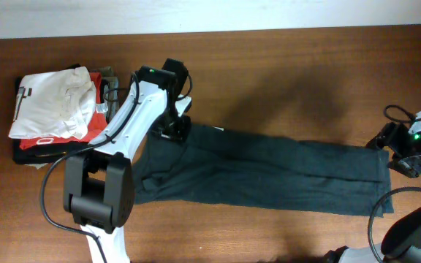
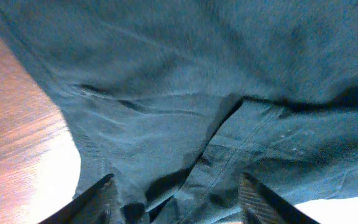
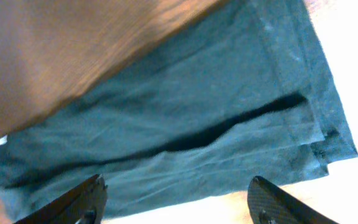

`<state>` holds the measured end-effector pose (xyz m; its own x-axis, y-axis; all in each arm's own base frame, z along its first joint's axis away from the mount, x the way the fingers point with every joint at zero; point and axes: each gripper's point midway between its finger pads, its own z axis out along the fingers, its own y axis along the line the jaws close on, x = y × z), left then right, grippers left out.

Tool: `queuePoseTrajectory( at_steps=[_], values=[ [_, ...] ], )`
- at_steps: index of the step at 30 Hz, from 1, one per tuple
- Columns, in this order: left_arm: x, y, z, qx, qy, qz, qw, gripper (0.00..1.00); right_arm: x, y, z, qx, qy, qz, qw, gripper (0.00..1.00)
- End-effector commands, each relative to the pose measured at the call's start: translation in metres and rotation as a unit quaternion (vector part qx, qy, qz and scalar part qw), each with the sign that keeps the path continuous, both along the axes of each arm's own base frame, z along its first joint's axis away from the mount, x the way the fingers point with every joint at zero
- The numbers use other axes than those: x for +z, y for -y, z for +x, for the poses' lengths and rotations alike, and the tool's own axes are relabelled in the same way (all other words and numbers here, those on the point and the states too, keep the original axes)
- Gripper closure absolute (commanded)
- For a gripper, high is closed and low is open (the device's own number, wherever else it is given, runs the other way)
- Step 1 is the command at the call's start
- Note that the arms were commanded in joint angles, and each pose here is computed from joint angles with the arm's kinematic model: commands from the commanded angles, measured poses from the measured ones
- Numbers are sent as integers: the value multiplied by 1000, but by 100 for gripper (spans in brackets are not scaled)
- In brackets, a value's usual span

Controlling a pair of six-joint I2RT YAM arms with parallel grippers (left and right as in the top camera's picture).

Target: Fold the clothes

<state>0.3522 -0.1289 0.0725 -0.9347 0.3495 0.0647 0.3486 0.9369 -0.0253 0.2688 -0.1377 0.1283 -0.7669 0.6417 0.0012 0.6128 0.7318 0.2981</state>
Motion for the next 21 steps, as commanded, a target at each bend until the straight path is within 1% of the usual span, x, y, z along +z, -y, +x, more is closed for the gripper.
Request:
queuePoseTrajectory(
  at_steps=[1, 2, 4, 6, 9, 10, 11, 12, 13, 14, 16, 17, 19, 20, 21],
  values=[
    [0, 3, -21, -3, -31, -21, 999, 31, -42, 4, -32, -31, -97, -16, 995, 23],
    [1, 3, -23, -12, -35, -20, 999, 28, -59, 10, -43, -63, -116, -21, 991, 23],
    [2, 0, -29, -26, -47, -18, 998, 26, -79, 26, -56, -122, -117, -26, 985, 24],
    [3, 0, -31, -28, -51, -17, 998, 26, -92, 35, -63, -156, -108, -24, 982, 27],
    [3, 10, -34, -53, -51, -23, 997, 26, -110, 35, -65, -186, -101, -28, 977, 27],
    [3, 15, -37, -74, -52, -24, 996, 26, -118, 35, -65, -197, -97, -30, 975, 31],
    [3, 19, -40, -88, -54, -24, 994, 25, -121, 35, -67, -202, -98, -34, 974, 37],
    [3, 22, -42, -96, -55, -23, 994, 26, -121, 37, -65, -203, -94, -37, 974, 58],
    [3, 27, -45, -104, -55, -23, 993, 25, -116, 44, -59, -207, -84, -43, 974, 91],
    [3, 30, -47, -110, -56, -21, 992, 25, -104, 54, -53, -212, -74, -50, 973, 96],
    [4, 38, -53, -124, -61, -18, 990, 25, -78, 69, -41, -211, -58, -61, 974, 96],
    [4, 41, -55, -130, -61, -18, 990, 25, -72, 71, -39, -212, -56, -62, 974, 90],
    [4, 45, -58, -136, -62, -17, 989, 25, -71, 69, -41, -211, -62, -58, 974, 51],
    [3, 45, -59, -137, -63, -16, 988, 25, -71, 67, -43, -211, -66, -55, 974, 41],
    [3, 45, -59, -137, -62, -16, 988, 24, -71, 67, -43, -210, -68, -54, 974, 38]
  ],
)
